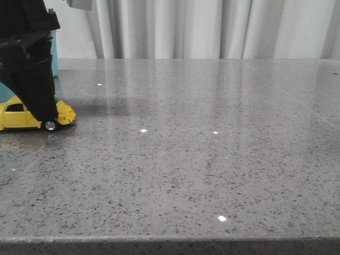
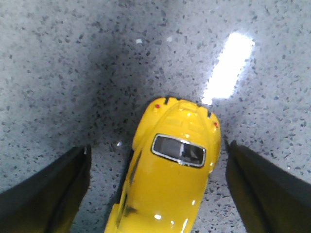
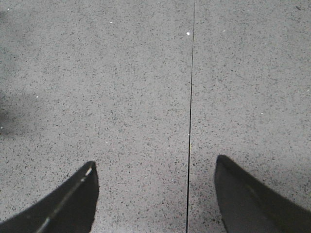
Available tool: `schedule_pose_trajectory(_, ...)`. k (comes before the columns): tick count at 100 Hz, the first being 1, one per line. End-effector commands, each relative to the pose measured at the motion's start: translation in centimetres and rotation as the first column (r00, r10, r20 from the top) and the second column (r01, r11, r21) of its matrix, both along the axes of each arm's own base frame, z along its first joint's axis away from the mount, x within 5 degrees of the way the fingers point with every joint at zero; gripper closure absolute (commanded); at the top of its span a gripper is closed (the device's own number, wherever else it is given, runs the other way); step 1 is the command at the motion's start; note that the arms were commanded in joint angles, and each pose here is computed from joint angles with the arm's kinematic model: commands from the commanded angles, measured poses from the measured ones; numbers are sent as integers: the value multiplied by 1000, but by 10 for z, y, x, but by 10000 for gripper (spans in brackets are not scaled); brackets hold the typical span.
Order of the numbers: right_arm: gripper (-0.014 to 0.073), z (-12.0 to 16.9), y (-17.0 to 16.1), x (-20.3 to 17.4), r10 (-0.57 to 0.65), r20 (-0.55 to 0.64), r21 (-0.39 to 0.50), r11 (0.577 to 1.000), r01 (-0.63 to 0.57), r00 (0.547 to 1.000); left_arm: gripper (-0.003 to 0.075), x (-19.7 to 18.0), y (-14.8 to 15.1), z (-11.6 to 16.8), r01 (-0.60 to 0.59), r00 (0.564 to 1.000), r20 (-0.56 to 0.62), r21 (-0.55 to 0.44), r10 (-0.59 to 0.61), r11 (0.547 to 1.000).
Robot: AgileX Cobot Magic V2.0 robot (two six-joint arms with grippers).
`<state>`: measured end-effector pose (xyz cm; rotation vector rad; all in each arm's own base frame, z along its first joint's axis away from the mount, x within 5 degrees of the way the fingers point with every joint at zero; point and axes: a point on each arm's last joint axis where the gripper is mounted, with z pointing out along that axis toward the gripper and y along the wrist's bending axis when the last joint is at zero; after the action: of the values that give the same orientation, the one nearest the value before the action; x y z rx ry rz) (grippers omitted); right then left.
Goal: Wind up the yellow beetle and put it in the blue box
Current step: 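Lower the left gripper onto the yellow car and grasp it, then lift the yellow car with the left gripper toward the blue box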
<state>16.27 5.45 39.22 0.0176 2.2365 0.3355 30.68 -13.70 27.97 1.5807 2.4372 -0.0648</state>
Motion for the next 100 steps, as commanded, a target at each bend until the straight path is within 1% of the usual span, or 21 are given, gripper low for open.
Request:
schedule_pose_trajectory(1,86,15,-1,-1,5,102,21,1000,-8,995,175,-4,-4,21,5,998,59,-45,-2,999)
schedule_pose_trajectory(12,86,15,-1,-1,5,102,21,1000,-8,995,178,-4,-3,20,6,999,51,-41,-3,999)
schedule_pose_trajectory(18,86,15,-1,-1,5,102,21,1000,-8,995,204,-4,-3,20,6,999,49,-41,-4,999)
schedule_pose_trajectory(25,86,15,-1,-1,5,102,21,1000,-8,995,265,-4,-3,20,6,999,49,-41,-4,999)
schedule_pose_trajectory(34,86,15,-1,-1,5,102,21,1000,-8,995,377,-4,-3,20,6,999,49,-41,-4,999)
schedule_pose_trajectory(42,86,15,-1,-1,5,102,21,1000,-8,995,458,-4,-3,20,6,999,49,-41,-4,999)
schedule_pose_trajectory(49,86,15,-1,-1,5,102,21,1000,-8,995,517,-4,-3,20,6,999,49,-41,-4,999)
schedule_pose_trajectory(61,86,15,-1,-1,5,102,21,1000,-8,995,585,-4,-4,20,5,999,48,-44,-3,999)
schedule_pose_trajectory(68,86,15,-1,-1,5,102,21,1000,-8,995,606,-4,-4,22,4,999,51,-53,-1,999)
schedule_pose_trajectory(80,86,15,-1,-1,5,102,21,1000,-8,995,607,-2,-7,34,4,997,78,-85,2,996)
schedule_pose_trajectory(89,86,15,-1,-1,5,102,21,1000,-8,995,607,1,-9,52,9,993,119,-111,5,994)
schedule_pose_trajectory(100,86,15,-1,-1,5,102,21,1000,-8,995,607,4,-11,82,7,983,183,-150,20,989)
